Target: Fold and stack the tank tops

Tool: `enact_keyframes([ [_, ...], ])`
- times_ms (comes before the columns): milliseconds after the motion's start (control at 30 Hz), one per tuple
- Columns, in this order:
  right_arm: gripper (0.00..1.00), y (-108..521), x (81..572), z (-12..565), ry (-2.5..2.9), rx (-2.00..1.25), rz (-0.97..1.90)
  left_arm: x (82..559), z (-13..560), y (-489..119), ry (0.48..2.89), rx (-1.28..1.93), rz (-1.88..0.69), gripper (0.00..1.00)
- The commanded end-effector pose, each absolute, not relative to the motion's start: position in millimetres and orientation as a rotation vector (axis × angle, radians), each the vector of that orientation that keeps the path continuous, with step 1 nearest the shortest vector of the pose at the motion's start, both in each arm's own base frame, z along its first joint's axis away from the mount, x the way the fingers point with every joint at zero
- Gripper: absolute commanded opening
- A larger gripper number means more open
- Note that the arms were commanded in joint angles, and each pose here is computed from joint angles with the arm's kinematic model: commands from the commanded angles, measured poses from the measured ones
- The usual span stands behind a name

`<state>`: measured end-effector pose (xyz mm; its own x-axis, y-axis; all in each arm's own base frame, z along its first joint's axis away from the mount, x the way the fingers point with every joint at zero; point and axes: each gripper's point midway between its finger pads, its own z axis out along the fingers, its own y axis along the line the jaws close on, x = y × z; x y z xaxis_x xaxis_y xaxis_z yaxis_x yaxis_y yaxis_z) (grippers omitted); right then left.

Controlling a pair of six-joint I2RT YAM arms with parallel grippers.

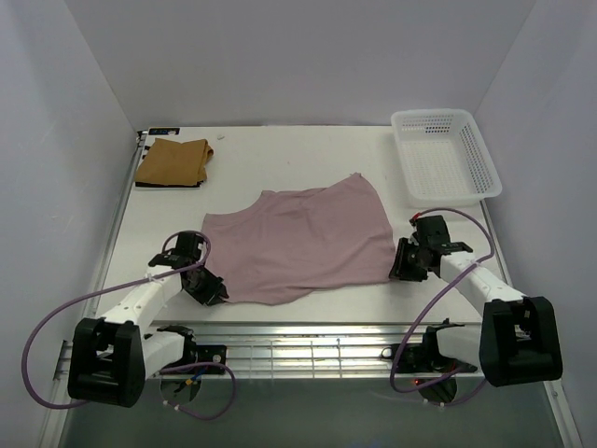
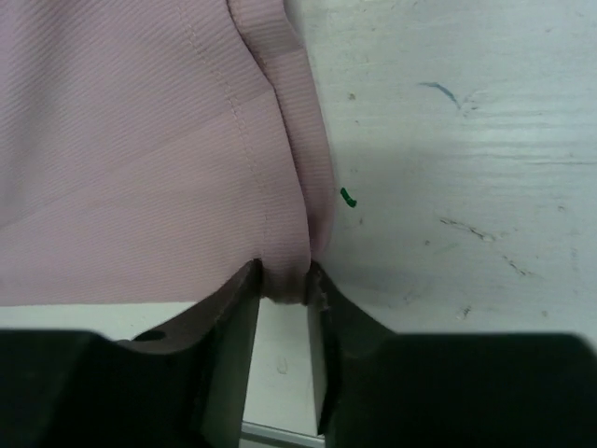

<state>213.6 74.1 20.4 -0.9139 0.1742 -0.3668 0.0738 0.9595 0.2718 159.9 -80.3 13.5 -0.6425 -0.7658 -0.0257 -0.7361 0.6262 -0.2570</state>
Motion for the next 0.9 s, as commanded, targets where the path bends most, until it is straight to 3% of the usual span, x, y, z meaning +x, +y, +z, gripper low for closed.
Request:
enact_keyframes([
  [0,0.29,88,211,18,2.743,0.165,0.467,173,6,-73,2.678,-1.227,-0.279,0.24],
  [33,0.18,89,216,23,2.727,0.157,0.469,175,7,-72,2.676,-1.220,-0.274,0.16],
  [67,0.08,88,215,27,2.737,0.151,0.466,178,7,-71,2.670,-1.212,-0.266,0.00],
  [267,0.08,88,212,103,2.731,0.138,0.471,196,21,-61,2.603,-1.152,-0.215,0.00],
  [333,0.08,85,185,112,2.831,0.153,0.467,199,24,-60,2.591,-1.144,-0.215,0.00],
  [467,0.08,88,175,124,2.851,0.174,0.497,201,24,-59,2.594,-1.135,-0.202,0.00],
  [567,0.08,87,199,125,2.834,0.150,0.462,204,25,-56,2.594,-1.126,-0.181,0.00],
  [800,0.08,115,316,129,2.725,0.092,0.542,216,28,-51,2.586,-1.111,-0.127,0.00],
  [833,0.10,119,332,138,2.692,0.087,0.516,217,27,-50,2.589,-1.114,-0.113,0.00],
  [867,0.19,121,340,138,2.682,0.083,0.503,220,28,-48,2.583,-1.113,-0.103,0.00],
])
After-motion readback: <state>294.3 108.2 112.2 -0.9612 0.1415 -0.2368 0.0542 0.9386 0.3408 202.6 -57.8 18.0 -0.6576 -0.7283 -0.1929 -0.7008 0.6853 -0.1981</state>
